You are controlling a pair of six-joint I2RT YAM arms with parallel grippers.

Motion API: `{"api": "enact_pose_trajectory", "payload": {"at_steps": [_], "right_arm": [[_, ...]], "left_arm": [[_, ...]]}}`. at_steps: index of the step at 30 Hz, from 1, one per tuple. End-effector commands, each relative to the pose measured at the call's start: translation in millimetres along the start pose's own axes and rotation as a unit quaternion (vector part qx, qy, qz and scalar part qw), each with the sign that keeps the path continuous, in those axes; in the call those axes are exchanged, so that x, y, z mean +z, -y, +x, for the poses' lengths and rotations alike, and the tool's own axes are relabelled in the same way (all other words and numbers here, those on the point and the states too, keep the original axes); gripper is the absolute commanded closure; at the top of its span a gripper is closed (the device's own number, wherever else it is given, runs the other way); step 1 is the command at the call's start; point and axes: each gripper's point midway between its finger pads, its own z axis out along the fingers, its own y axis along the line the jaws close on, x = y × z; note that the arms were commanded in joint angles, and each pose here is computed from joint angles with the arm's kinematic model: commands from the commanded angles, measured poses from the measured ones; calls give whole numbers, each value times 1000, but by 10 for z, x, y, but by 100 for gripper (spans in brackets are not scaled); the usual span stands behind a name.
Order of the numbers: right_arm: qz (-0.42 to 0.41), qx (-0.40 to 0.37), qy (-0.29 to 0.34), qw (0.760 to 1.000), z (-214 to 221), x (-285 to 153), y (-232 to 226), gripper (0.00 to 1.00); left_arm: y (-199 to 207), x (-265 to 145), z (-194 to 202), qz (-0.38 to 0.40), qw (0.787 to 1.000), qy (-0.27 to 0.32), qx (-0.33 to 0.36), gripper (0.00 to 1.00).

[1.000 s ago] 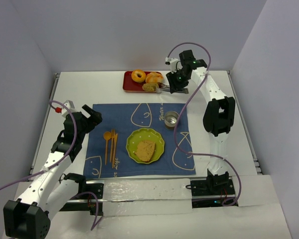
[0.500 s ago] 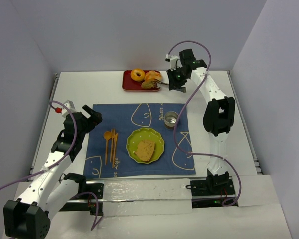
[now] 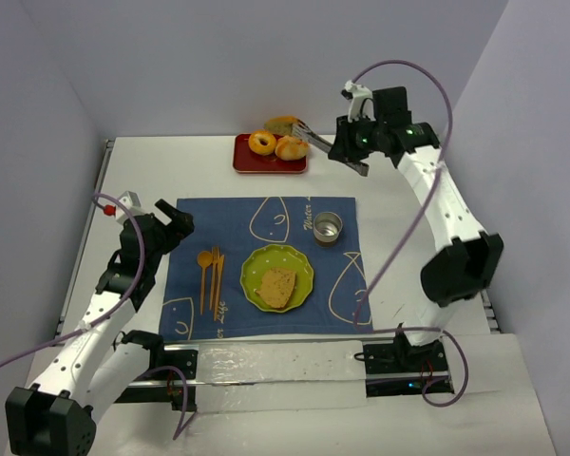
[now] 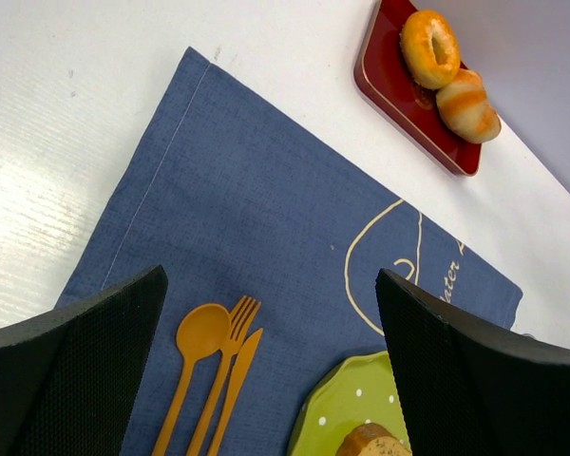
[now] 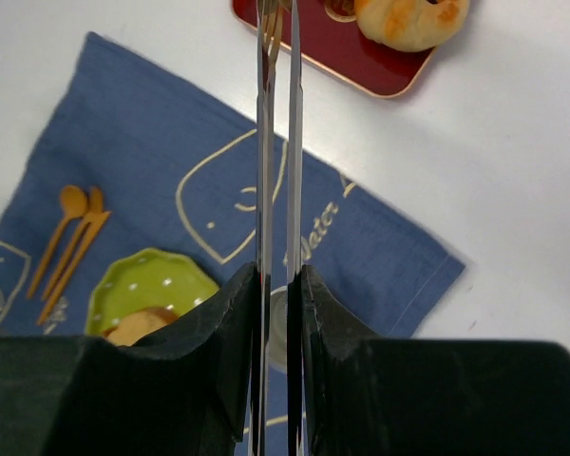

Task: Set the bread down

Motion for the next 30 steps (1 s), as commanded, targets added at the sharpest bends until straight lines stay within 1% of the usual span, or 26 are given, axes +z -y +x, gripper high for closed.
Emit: {"api": "enact_pose_trajectory", "payload": {"at_steps": [1,2,4,7,8,9,10,11,12,15,16,17,21,28,30], "right_arm": [[-9,57,40,998,57,-304,-307,99],[-8,59,56,997,114,-455,-431,99],[-13,66,43,997,439,-439,-641,98],[-20,52,39,998,827,-646,-1025,98],[-23,58,48,997,941,-762,-1132,98],[-50,68,59,995,980,-892,-1264,98],[-52,76,46,995,1088,-834,-1273,98],[-75,79,38,993,1184,-869,-1360,98],[-119,79,21,990,1360,-937,-1507,98],[-143,93,-25,985,1715,-1018,-1613,97],[-143,99,-35,984,1776,-1024,-1618,97],[-141,107,-66,982,1917,-1046,-1613,97],[-143,112,-130,975,2241,-1025,-1626,97],[-155,124,-185,962,2561,-1055,-1656,95],[-137,128,-194,963,2636,-1007,-1594,94]], "left_arm": [[150,-43,-110,28,999,12,-11,1],[160,-52,-112,32,999,12,-12,1],[181,-59,-97,40,999,10,-12,1],[217,-86,-88,52,999,7,-13,1],[226,-94,-84,56,998,8,-13,1],[246,-106,-96,62,998,9,-14,1],[247,-109,-95,62,998,9,-13,1],[254,-112,-98,63,998,9,-13,1],[251,-118,-105,62,998,10,-14,1],[266,-135,-101,68,998,8,-15,1],[273,-142,-108,70,997,10,-16,1],[270,-145,-106,69,997,9,-16,1],[272,-157,-120,70,997,12,-17,1],[265,-156,-112,69,997,11,-18,1],[273,-140,-113,70,997,12,-18,1]]}}
